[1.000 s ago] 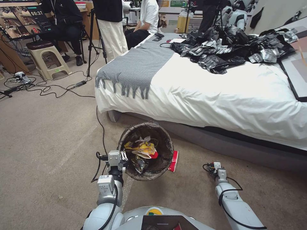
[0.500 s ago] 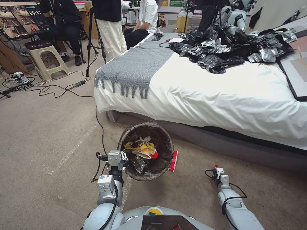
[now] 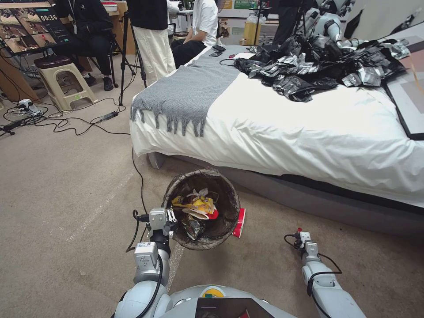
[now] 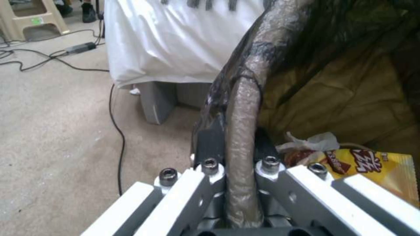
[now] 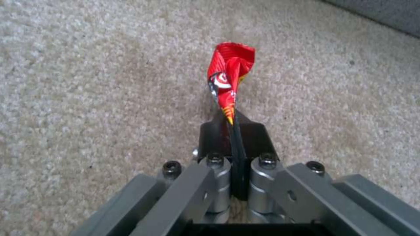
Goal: Pick up the trash bin, then pick up the garbage from the floor and place it into the trash bin.
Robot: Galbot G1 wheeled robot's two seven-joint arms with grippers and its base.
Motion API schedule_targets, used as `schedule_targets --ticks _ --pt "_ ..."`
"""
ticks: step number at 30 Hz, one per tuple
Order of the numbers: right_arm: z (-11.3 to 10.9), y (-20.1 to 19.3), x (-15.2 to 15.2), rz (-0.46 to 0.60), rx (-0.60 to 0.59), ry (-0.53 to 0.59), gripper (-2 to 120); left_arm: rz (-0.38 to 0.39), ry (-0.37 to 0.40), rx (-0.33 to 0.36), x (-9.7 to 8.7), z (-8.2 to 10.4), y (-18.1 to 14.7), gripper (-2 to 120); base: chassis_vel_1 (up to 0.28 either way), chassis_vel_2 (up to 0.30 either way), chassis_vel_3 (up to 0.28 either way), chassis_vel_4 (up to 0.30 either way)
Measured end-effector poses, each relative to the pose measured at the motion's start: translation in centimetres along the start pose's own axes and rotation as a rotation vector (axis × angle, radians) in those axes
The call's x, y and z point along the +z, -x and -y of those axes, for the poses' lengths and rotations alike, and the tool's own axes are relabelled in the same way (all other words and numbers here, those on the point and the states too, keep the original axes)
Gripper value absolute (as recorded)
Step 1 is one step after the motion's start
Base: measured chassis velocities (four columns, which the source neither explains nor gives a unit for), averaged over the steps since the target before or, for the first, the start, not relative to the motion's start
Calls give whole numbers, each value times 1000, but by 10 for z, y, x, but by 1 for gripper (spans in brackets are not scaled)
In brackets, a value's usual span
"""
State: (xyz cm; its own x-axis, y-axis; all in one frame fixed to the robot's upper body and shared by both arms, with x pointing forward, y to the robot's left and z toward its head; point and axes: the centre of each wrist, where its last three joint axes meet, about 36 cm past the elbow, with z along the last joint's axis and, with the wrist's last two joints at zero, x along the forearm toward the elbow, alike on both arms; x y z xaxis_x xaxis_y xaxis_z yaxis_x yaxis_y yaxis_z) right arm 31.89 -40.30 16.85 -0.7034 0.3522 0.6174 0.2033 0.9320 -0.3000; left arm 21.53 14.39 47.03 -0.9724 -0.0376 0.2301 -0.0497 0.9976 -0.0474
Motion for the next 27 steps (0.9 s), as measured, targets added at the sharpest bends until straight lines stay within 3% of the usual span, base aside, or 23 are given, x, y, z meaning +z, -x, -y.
schedule_targets --ticks 4,5,7,8,10,11,15,17,20,21,23,27 --pt "-3 -4 -8 69 -8 4 0 0 0 0 0 0 0 0 0 0 0 0" --pt "-4 -8 -13 112 -17 10 0 0 0 0 0 0 0 0 0 0 0 0" --pt "-10 -23 -33 297 -86 45 0 0 0 0 0 0 0 0 0 0 0 0" --pt "-10 -23 -33 297 -86 45 0 0 0 0 0 0 0 0 0 0 0 0" --pt "-16 -40 -54 549 -231 57 0 0 0 0 0 0 0 0 0 0 0 0" --pt "-16 -40 -54 549 -231 57 0 0 0 0 0 0 0 0 0 0 0 0" --pt "-29 -92 -101 926 -547 63 0 0 0 0 0 0 0 0 0 0 0 0" --pt "-31 -103 -110 972 -601 68 0 0 0 0 0 0 0 0 0 0 0 0" --pt "-42 -154 -152 1144 -844 45 0 0 0 0 0 0 0 0 0 0 0 0" --pt "-42 -154 -152 1144 -844 45 0 0 0 0 0 0 0 0 0 0 0 0" --pt "-49 -188 -181 1206 -985 28 0 0 0 0 0 0 0 0 0 0 0 0" --pt "-57 -215 -200 1219 -1097 24 0 0 0 0 0 0 0 0 0 0 0 0"
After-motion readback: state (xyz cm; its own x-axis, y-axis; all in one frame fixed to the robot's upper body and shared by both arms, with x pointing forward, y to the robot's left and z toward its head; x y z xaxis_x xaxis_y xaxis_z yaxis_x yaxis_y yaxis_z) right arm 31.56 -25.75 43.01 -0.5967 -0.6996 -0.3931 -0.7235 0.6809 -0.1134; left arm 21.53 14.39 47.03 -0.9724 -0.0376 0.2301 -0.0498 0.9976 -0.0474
